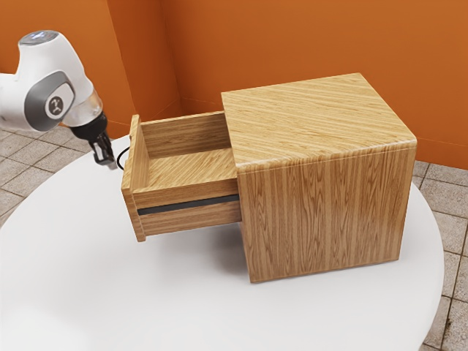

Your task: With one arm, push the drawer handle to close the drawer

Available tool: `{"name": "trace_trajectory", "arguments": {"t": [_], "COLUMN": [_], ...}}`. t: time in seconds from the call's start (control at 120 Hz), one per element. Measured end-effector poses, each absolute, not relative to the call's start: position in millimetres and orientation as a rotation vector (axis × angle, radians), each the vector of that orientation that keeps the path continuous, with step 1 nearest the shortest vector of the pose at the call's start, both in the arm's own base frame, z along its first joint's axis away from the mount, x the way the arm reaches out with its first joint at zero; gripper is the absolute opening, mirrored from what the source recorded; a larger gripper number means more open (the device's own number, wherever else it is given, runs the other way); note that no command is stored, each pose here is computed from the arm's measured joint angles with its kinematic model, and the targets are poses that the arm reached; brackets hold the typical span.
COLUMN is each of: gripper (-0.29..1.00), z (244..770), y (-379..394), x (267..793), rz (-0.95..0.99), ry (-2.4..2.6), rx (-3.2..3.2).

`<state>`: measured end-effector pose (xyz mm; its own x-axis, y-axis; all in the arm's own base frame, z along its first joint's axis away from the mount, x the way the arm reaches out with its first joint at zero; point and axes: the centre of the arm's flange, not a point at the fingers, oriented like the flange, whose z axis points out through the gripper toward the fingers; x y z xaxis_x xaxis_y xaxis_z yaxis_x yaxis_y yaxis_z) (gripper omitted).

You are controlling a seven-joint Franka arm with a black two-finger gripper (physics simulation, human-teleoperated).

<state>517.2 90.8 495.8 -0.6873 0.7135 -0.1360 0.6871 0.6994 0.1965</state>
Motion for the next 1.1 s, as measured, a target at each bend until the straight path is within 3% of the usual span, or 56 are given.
{"name": "trace_trajectory", "arguments": {"t": [1.1], "gripper": [-0.09], "z": [484], "y": [9], "x": [597], "rz": [0.234], "ry": [2.534], "rx": [1.354]}}
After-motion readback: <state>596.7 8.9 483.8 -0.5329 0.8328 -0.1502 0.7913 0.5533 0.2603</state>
